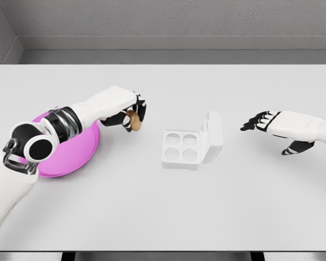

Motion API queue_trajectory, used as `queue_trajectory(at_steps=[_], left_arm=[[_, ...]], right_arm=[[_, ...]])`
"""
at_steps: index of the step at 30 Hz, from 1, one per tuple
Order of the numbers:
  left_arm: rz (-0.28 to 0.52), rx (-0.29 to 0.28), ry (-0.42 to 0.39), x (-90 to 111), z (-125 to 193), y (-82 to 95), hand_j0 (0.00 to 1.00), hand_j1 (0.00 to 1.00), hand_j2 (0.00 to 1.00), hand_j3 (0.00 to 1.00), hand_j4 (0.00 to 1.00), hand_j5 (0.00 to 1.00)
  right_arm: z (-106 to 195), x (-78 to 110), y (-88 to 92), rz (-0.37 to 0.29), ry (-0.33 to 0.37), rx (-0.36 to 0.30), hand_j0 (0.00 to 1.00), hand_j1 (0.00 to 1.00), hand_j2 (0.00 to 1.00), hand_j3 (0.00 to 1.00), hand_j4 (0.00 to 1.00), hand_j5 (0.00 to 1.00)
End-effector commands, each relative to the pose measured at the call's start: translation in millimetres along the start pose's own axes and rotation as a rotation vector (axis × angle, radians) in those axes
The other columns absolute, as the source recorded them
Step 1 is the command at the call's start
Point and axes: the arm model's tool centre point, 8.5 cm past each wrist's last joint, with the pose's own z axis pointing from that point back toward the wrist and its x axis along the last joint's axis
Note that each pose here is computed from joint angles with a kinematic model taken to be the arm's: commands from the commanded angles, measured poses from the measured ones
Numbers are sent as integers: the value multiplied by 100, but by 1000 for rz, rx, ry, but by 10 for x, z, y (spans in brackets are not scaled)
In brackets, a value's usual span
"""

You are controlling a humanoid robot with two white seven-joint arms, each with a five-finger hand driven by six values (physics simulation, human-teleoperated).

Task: Pack egg into the box and close the box lid

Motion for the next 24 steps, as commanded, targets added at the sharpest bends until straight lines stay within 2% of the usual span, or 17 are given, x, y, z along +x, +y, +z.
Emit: queue_trajectory(at_steps=[1, 17, 24], left_arm=[[10, 1, -29, 93, -69, -26, 24, 24, 24, 24, 24, 24], [14, 4, -129, 504, -366, -73, 24, 24, 24, 24, 24, 24], [19, -9, -132, 563, -490, -140, 24, 24, 24, 24, 24, 24]], right_arm=[[6, -4, -4, -5, 1, -4, 100, 100, 100, 100, 100, 100], [10, -12, -10, -4, 4, -3, 100, 100, 100, 100, 100, 100], [10, -12, -11, -4, 4, -5, 100, 100, 100, 100, 100, 100]])
